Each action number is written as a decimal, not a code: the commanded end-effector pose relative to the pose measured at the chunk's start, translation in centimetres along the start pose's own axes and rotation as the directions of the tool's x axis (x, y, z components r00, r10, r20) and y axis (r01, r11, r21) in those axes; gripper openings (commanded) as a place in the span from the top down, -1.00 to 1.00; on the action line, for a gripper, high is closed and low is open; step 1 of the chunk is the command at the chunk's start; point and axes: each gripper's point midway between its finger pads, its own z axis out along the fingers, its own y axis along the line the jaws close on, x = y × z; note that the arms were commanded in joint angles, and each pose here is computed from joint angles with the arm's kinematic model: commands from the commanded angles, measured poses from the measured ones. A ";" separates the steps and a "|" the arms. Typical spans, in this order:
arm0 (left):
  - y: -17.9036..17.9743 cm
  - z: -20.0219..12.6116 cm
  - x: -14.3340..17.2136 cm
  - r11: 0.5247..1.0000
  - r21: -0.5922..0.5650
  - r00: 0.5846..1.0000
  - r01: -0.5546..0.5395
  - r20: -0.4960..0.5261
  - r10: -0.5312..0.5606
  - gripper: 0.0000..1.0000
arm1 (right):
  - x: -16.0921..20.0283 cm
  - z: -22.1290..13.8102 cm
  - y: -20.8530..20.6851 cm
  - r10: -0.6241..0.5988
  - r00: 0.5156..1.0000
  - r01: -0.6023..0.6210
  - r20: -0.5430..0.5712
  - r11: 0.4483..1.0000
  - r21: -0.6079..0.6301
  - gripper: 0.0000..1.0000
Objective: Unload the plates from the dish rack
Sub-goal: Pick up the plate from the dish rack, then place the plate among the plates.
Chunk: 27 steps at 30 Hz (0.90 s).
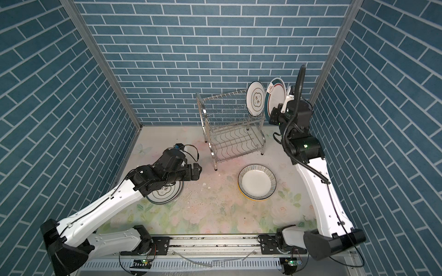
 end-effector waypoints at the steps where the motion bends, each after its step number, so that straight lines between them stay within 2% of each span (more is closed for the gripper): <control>1: 0.5 0.1 1.1 1.000 0.015 1.000 0.025 -0.019 -0.025 -0.99 | 1.3 -2.8 -3.0 0.046 0.998 -0.049 0.034 0.994 0.098 0.99; 6: 1.3 1.4 3.7 0.999 0.016 0.997 0.037 -0.072 -0.035 -0.99 | 8.1 -5.9 -5.3 0.100 0.990 -0.087 -0.096 0.987 0.137 1.00; 10: 2.1 3.1 6.0 0.998 0.014 0.992 0.059 -0.113 -0.057 -0.99 | 14.8 -8.0 -6.0 0.170 0.959 -0.146 -0.224 0.982 0.122 1.00; 13: 2.7 4.4 7.8 0.997 0.002 0.986 0.072 -0.152 -0.071 -0.99 | 17.8 -9.3 -5.9 0.192 0.936 -0.171 -0.295 0.981 0.097 1.00; 18: 3.3 6.1 9.7 0.996 -0.003 0.978 0.093 -0.185 -0.092 -0.99 | 20.7 -10.4 -5.3 0.159 0.904 -0.153 -0.396 0.987 0.046 1.00; 22: 3.6 6.9 10.6 0.994 0.005 0.977 0.110 -0.185 -0.107 -0.99 | 23.0 -10.7 -2.2 0.198 0.847 -0.270 -0.493 0.960 -0.078 1.00; 27: 2.9 6.7 10.2 0.993 0.038 0.979 0.111 -0.175 -0.102 -0.99 | 25.5 -10.6 2.5 0.246 0.739 -0.464 -0.627 0.861 -0.209 1.00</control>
